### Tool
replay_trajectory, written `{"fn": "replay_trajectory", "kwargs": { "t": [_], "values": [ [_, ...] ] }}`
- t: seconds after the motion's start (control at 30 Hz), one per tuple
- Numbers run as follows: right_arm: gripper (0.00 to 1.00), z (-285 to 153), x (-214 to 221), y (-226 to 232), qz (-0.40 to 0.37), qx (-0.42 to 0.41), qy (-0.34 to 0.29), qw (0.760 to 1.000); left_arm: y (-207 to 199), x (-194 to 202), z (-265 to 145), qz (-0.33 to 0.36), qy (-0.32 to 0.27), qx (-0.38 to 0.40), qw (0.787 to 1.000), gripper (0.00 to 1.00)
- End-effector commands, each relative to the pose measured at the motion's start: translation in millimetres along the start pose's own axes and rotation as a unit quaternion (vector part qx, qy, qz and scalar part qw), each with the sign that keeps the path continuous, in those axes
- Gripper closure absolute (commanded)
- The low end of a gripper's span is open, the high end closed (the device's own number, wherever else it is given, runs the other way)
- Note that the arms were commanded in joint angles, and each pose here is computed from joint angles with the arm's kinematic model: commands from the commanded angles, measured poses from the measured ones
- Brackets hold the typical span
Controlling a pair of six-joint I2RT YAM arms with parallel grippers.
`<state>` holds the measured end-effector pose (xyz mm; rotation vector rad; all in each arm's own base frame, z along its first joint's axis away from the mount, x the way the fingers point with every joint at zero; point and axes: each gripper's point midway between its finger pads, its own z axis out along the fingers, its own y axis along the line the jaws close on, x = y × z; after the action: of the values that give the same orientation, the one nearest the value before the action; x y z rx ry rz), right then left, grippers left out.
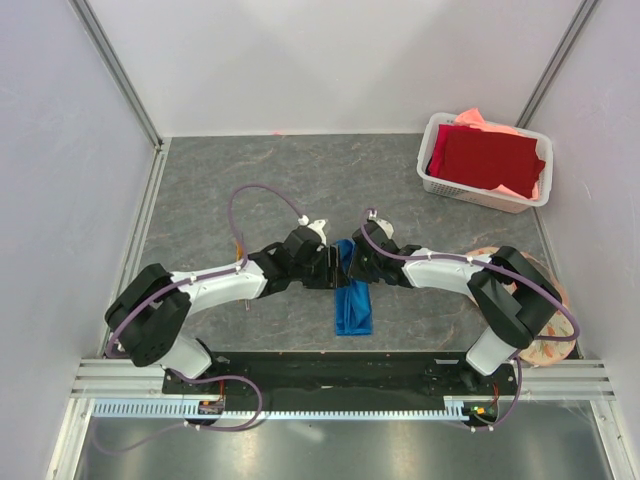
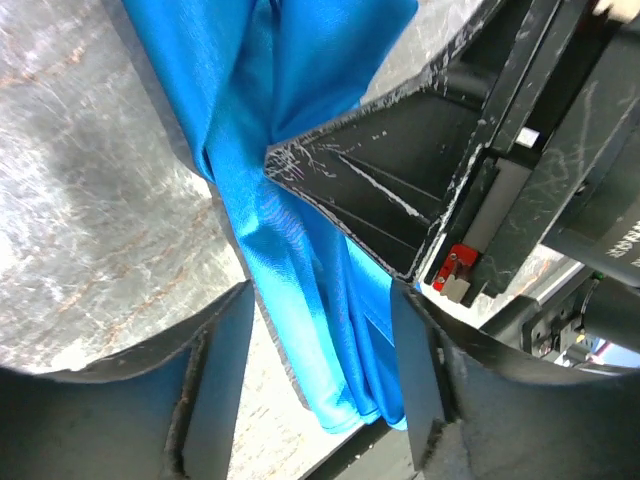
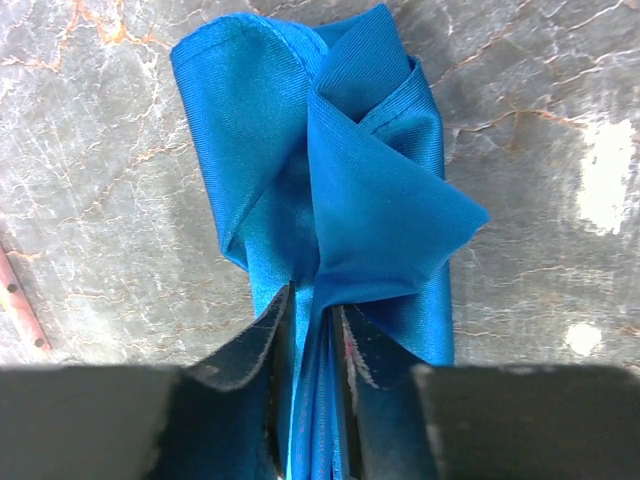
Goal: Fold the napkin into a case and place the utensils inside
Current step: Fold the 2/3-rectangle-folded napkin at the center of the board.
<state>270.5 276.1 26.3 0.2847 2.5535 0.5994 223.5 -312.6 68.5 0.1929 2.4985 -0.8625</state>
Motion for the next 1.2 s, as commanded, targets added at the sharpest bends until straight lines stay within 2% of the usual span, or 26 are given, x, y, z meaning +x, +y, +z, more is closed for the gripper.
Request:
{"fn": "replay_trajectory", "kwargs": {
  "t": [0.0, 0.17, 0.4, 0.5, 0.67, 0.83, 1.1, 1.17],
  "values": [
    [0.7, -3, -1, 12, 0.016, -0.012, 0.003, 1.0, -4, 13, 5, -0.005, 0.018, 0.007, 1.0, 0.34],
    [0.64, -4, -2, 18, 0.034, -0.02, 0.006, 0.999, -3, 26, 16, 0.002, 0.033, -0.006, 0.999, 0.35],
    [0.63, -7, 1, 27, 0.042, -0.04, 0.018, 0.998, 24, 34, 33, 0.008, 0.05, -0.069, 0.996, 0.36],
    [0.62, -12, -5, 29, 0.033, -0.042, 0.007, 0.999, 35, 35, 35, 0.01, 0.045, -0.091, 0.995, 0.47],
    [0.5, -24, -20, 32, -0.004, -0.031, -0.012, 0.999, 44, 43, 36, 0.009, 0.051, -0.1, 0.994, 0.63],
    [0.34, -37, -36, 34, -0.019, -0.023, -0.028, 0.999, 46, 45, 37, 0.009, 0.053, -0.103, 0.993, 0.69],
    [0.23, -50, -53, 8, -0.009, -0.006, -0.037, 0.999, 40, 39, 34, 0.009, 0.043, -0.093, 0.995, 0.74],
    [0.18, -52, -58, -2, 0.001, -0.003, -0.036, 0.999, 39, 39, 33, 0.009, 0.043, -0.09, 0.995, 0.75]
  ]
}}
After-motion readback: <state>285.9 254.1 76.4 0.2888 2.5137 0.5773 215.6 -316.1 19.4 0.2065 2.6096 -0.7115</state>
